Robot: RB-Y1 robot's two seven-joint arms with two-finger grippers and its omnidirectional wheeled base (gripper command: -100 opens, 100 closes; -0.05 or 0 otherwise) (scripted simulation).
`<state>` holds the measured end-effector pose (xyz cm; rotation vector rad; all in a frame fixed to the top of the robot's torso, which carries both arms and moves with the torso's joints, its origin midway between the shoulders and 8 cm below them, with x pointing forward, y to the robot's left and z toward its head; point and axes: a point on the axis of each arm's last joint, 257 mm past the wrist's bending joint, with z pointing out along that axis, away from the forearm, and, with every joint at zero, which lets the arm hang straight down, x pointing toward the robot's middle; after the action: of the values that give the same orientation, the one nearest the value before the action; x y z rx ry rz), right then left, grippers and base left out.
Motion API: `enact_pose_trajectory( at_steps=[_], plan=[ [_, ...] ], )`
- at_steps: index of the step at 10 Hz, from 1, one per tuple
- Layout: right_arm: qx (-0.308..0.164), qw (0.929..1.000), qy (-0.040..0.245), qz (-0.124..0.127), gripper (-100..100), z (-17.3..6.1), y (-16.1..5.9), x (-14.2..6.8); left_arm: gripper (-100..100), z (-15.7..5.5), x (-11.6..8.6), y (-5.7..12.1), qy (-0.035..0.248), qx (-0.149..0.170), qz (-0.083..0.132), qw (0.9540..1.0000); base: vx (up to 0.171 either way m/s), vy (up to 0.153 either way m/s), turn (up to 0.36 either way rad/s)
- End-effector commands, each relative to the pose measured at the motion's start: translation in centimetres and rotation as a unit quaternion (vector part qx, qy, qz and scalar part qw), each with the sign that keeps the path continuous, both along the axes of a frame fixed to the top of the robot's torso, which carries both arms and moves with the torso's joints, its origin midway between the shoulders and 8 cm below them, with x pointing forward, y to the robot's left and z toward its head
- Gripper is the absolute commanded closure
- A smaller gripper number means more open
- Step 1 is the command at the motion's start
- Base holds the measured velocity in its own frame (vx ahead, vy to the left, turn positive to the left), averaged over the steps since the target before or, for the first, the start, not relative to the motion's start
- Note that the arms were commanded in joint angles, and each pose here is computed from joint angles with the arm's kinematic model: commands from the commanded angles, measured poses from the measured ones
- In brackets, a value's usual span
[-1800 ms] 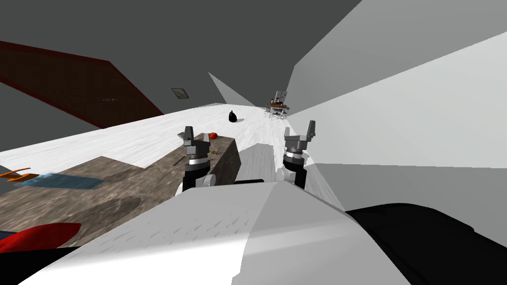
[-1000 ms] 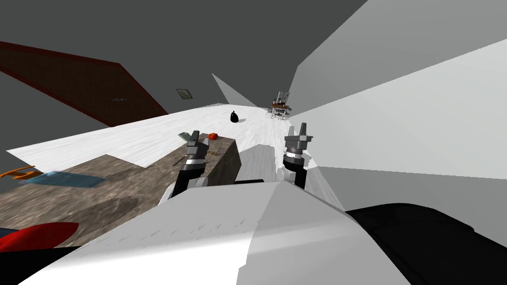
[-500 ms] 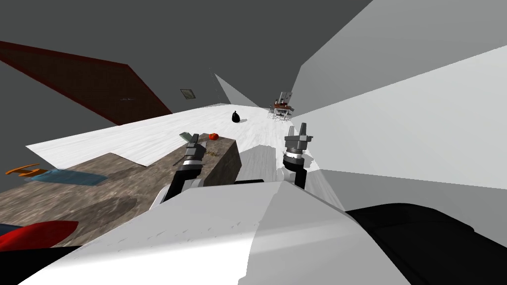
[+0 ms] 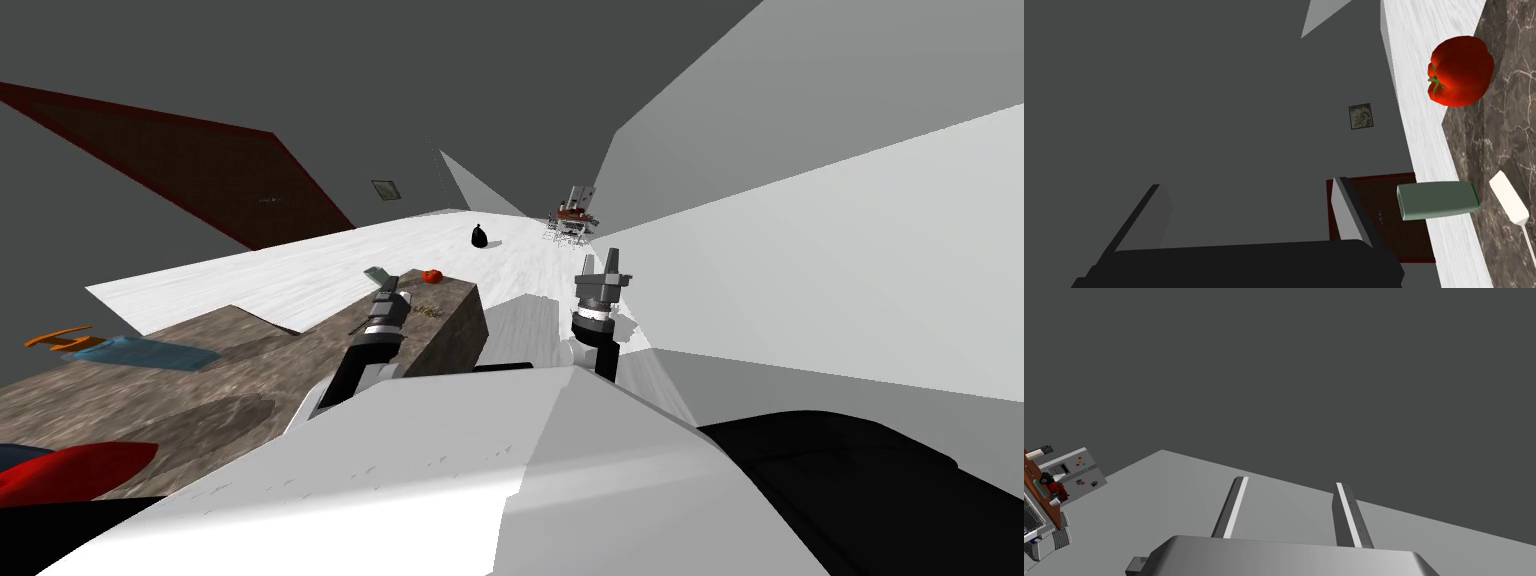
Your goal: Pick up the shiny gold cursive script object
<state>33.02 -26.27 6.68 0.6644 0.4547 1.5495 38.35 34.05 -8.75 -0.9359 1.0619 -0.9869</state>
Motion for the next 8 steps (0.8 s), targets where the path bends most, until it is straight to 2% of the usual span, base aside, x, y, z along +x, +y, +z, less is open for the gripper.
enact_pose_trajectory(
  at_steps=[1,2,3,4,5,7,8],
  plan=[
    [0.000,1.0000,0.000,0.000,0,0.0,0.0,0.0,-100,-1.0,-0.3,1.7,0.025,0.001,0.018,0.9995,0.052,-0.036,0.059],
    [0.000,1.0000,0.000,0.000,0,0.0,0.0,0.0,-100,-1.7,-0.2,1.9,0.038,-0.002,0.022,0.9990,0.051,-0.026,0.058],
    [0.000,1.0000,0.000,0.000,0,0.0,0.0,0.0,-100,-2.2,-0.6,3.2,0.052,0.000,0.036,0.9980,0.057,-0.027,0.083],
    [0.000,1.0000,0.000,0.000,0,0.0,0.0,0.0,-100,-2.9,-0.5,3.4,0.065,-0.003,0.040,0.9971,0.042,-0.027,0.036],
    [0.000,1.0000,0.000,0.000,0,0.0,0.0,0.0,-100,-3.3,-1.0,4.6,0.077,-0.001,0.053,0.9956,0.046,-0.029,0.070],
    [0.000,1.0000,0.000,0.000,0,0.0,0.0,0.0,-100,-4.3,-1.0,4.9,0.094,-0.005,0.059,0.9938,0.023,-0.015,0.013],
    [0.000,1.0000,0.000,0.000,0,0.0,0.0,0.0,-100,-4.8,-1.5,6.1,0.110,-0.004,0.072,0.9913,0.032,-0.016,0.066]
  ],
)
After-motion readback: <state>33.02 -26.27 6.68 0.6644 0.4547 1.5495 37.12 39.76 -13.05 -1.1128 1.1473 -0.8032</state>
